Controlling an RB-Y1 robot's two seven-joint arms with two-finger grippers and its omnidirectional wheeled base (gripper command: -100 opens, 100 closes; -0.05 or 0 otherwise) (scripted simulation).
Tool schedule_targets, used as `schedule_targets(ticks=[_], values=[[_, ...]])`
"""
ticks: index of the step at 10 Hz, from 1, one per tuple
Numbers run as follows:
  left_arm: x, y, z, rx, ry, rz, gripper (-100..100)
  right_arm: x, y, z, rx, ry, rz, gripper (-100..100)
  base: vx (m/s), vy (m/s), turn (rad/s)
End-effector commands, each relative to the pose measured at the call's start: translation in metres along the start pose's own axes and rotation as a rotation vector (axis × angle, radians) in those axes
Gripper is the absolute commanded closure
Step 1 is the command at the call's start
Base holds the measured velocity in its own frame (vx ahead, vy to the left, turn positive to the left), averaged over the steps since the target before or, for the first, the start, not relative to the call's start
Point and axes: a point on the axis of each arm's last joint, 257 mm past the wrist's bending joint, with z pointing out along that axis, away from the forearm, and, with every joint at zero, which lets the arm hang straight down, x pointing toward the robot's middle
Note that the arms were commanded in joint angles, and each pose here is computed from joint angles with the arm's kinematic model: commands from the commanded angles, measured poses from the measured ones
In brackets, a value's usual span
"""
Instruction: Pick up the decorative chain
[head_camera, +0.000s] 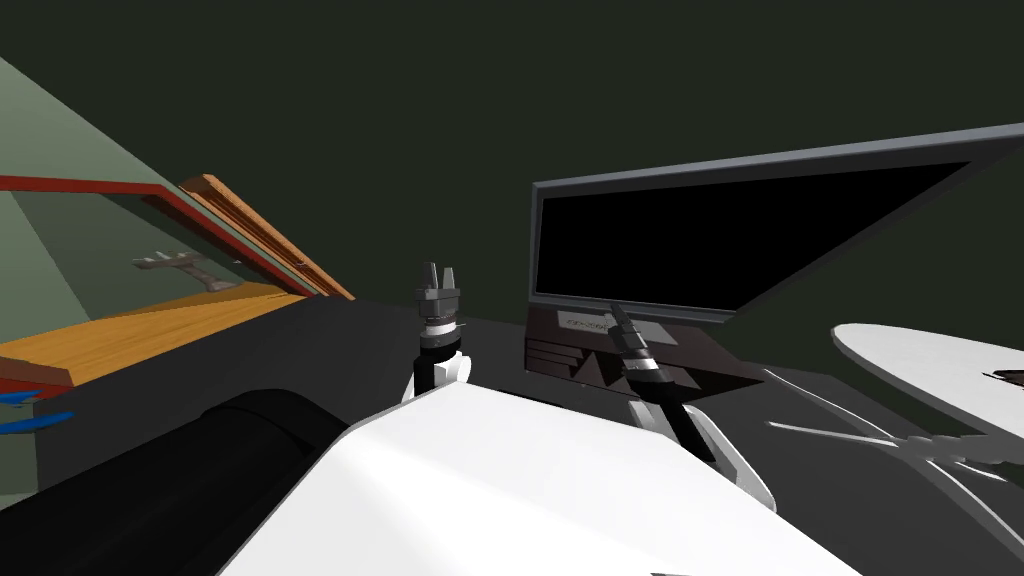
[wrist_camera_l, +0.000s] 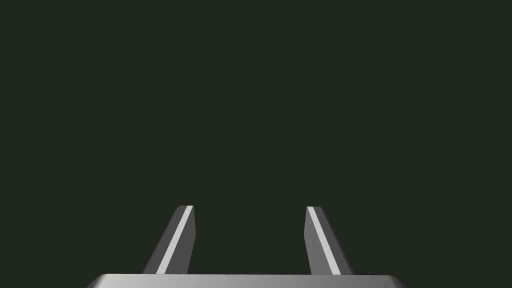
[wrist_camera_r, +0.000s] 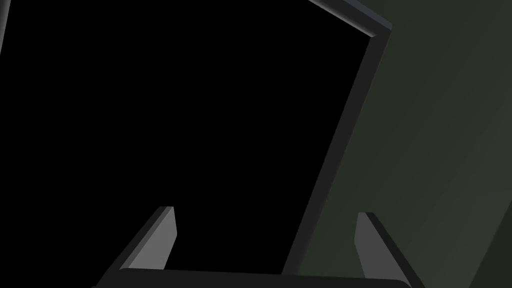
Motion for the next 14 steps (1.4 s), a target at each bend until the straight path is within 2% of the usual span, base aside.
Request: schedule_targets(ticks=[1, 2, 3, 4, 5, 6, 7, 8, 9, 10, 11, 12, 13, 14], values=[[0.0, 0.0, 0.0, 0.0, 0.0, 0.0, 0, 0.005, -0.014, -0.002, 0.024, 0.025, -0.024, -100, -0.089, -0.025, 0.068], [0.0, 0.0, 0.0, 0.0, 0.0, 0.0, 0, 0.012, -0.027, -0.003, 0.045, 0.074, -0.074, -100, -0.078, -0.019, 0.152], [0.0, 0.0, 0.0, 0.0, 0.0, 0.0, 0, 0.012, -0.034, -0.006, 0.059, 0.075, -0.073, -100, -0.07, -0.014, 0.071], [0.0, 0.0, 0.0, 0.0, 0.0, 0.0, 0, 0.019, -0.048, -0.009, 0.082, 0.126, -0.125, -100, -0.087, -0.006, 0.162], [0.0, 0.0, 0.0, 0.0, 0.0, 0.0, 0, 0.019, -0.054, -0.011, 0.096, 0.127, -0.125, -100, -0.064, -0.005, 0.081], [0.0, 0.0, 0.0, 0.0, 0.0, 0.0, 0, 0.026, -0.069, -0.015, 0.116, 0.18, -0.179, -100, -0.064, -0.011, 0.163], [0.0, 0.0, 0.0, 0.0, 0.0, 0.0, 0, 0.026, -0.076, -0.019, 0.134, 0.182, -0.179, -100, -0.057, -0.018, 0.102], [0.0, 0.0, 0.0, 0.0, 0.0, 0.0, 0, 0.032, -0.092, -0.025, 0.156, 0.237, -0.235, -100, -0.051, -0.011, 0.187], [0.0, 0.0, 0.0, 0.0, 0.0, 0.0, 0, 0.031, -0.099, -0.028, 0.173, 0.238, -0.236, -100, -0.04, -0.015, 0.097], [0.0, 0.0, 0.0, 0.0, 0.0, 0.0, 0, 0.037, -0.111, -0.033, 0.185, 0.294, -0.293, -100, -0.044, -0.014, 0.182], [0.0, 0.0, 0.0, 0.0, 0.0, 0.0, 0, 0.035, -0.123, -0.04, 0.213, 0.297, -0.294, -100, -0.033, -0.011, 0.105], [0.0, 0.0, 0.0, 0.0, 0.0, 0.0, 0, 0.04, -0.137, -0.048, 0.231, 0.355, -0.352, -100, -0.03, -0.005, 0.219], [0.0, 0.0, 0.0, 0.0, 0.0, 0.0, 0, 0.038, -0.146, -0.054, 0.253, 0.357, -0.353, -100, -0.019, -0.01, 0.112], [0.0, 0.0, 0.0, 0.0, 0.0, 0.0, 0, 0.041, -0.163, -0.065, 0.276, 0.417, -0.412, -100, -0.011, -0.009, 0.22]])
